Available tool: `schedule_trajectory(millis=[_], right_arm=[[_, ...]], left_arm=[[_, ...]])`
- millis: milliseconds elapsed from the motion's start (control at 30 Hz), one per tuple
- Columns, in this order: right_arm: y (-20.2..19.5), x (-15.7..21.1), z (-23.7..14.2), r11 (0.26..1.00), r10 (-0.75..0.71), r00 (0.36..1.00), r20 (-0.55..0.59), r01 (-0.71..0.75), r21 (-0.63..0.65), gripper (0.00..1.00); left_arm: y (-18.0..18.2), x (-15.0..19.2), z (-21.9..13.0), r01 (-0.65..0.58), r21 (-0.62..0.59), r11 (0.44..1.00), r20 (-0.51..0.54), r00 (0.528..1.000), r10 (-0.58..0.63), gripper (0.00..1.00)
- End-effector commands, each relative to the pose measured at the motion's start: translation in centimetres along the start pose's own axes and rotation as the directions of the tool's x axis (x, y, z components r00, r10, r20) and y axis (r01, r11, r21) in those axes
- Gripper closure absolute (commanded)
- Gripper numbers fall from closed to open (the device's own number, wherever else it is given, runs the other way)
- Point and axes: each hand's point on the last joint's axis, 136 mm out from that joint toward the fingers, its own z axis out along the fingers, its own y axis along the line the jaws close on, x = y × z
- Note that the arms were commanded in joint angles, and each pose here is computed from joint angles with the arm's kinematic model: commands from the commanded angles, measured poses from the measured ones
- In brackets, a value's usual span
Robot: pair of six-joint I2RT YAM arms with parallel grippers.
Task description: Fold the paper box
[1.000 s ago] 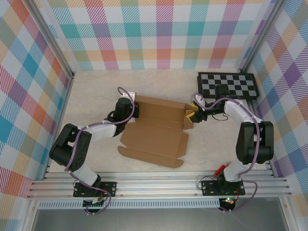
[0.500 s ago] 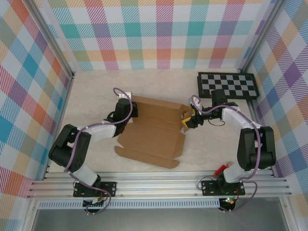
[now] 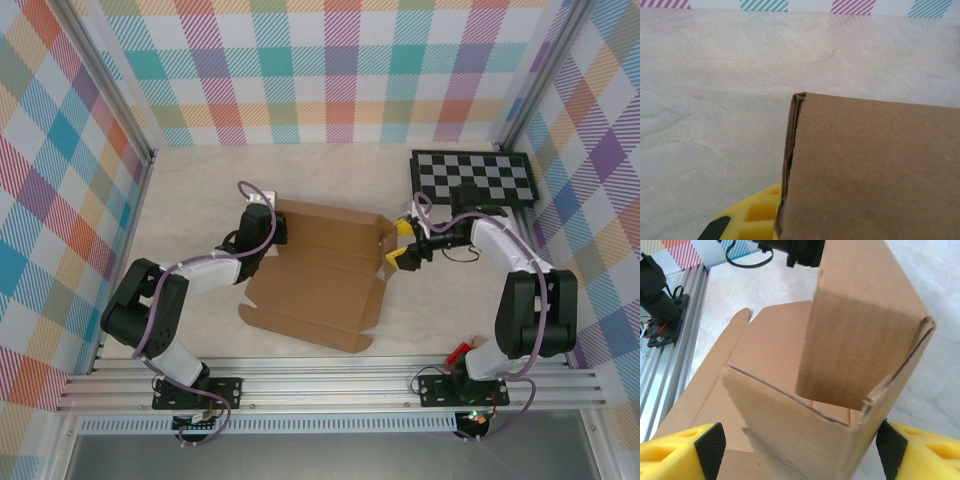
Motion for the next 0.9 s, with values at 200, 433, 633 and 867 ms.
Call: schedule_trajectory(millis=[200, 433, 633, 867], right_arm=[[-3.1, -2.6, -3.9, 0.988, -0.105, 0.994, -0.023, 0.107, 0.115, 0.20], [-6.4, 2.8, -3.7, 0.971, -0.078, 0.992, -0.097, 0.098, 0.220, 0.22], [-6.5, 4.3, -2.5, 0.978, -0.066, 0.992, -0.106, 0.086, 0.191, 0.23], [-3.9, 3.4, 1.4, 0.993, -0.107, 0.989, -0.100, 0.111, 0.038, 0.27]], left_arm=[[-0.7, -3.6, -1.8, -0.141, 0.048, 0.989, 0.137, 0.982, 0.133, 1.00], [-1.2, -4.5, -2.1, -0.161, 0.070, 0.985, 0.171, 0.974, 0.147, 1.00], [-1.2, -4.4, -2.2, -0.172, 0.073, 0.982, 0.173, 0.972, 0.158, 1.00], [-1.2, -3.8, -2.1, -0.147, 0.084, 0.986, 0.172, 0.976, 0.131, 1.00]])
